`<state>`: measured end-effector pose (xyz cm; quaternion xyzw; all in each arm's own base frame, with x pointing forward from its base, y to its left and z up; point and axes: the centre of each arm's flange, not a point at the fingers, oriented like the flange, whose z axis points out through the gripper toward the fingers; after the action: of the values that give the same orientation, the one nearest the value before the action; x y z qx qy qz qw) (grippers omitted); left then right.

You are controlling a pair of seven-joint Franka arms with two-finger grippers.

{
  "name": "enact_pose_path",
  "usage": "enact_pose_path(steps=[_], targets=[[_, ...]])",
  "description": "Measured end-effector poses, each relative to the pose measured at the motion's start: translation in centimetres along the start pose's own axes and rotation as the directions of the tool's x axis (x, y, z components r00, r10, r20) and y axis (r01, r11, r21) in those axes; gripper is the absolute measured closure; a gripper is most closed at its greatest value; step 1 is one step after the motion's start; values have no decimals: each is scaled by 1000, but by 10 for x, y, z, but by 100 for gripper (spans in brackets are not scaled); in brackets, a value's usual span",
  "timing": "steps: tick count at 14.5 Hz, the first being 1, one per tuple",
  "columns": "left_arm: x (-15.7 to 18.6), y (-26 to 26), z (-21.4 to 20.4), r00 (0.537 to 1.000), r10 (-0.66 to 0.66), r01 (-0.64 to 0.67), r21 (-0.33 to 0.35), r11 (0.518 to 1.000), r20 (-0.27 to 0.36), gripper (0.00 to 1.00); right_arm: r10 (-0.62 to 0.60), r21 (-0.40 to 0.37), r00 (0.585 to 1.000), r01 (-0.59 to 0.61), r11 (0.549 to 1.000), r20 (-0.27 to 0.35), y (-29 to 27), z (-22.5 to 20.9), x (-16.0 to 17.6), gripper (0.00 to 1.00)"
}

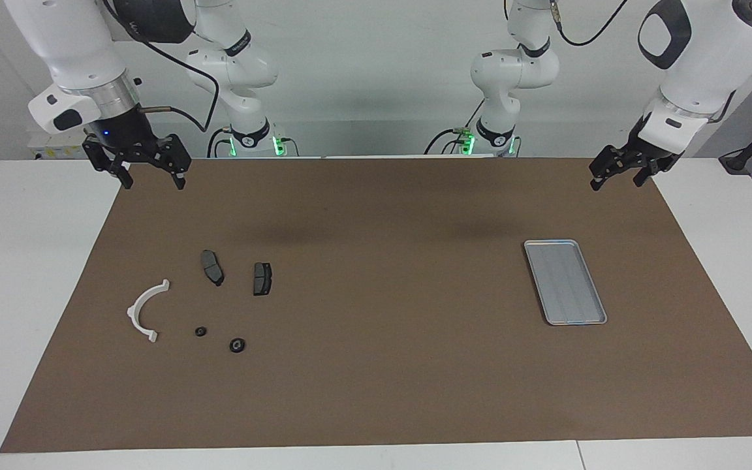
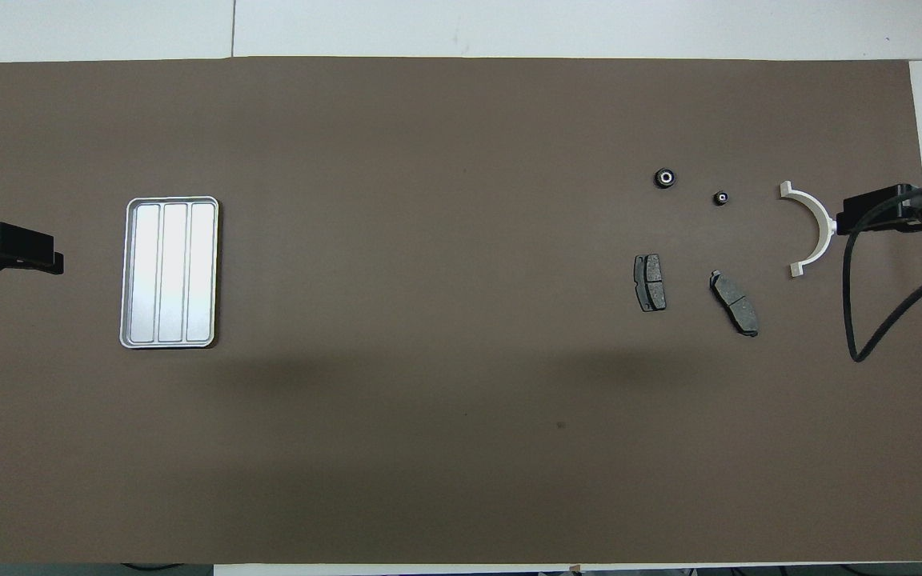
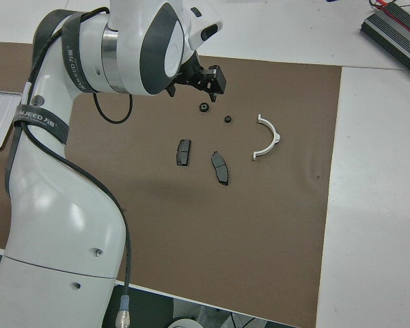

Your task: Pick bearing gear from pile to tray

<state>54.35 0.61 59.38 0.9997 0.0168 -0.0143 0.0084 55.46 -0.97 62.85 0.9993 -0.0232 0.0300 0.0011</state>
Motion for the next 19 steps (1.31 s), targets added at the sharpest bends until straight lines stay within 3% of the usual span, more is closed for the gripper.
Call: enact_pose_path(steps=[14, 19], targets=[[0, 2, 0, 1000, 3, -3, 0, 1000, 0, 0, -8, 0, 1000, 8, 1000, 1, -3, 0, 0, 0], [0, 3, 0, 1000, 5, -5, 0, 1000, 0, 0, -16, 0, 999, 16, 1000, 40, -8, 27, 11, 0]])
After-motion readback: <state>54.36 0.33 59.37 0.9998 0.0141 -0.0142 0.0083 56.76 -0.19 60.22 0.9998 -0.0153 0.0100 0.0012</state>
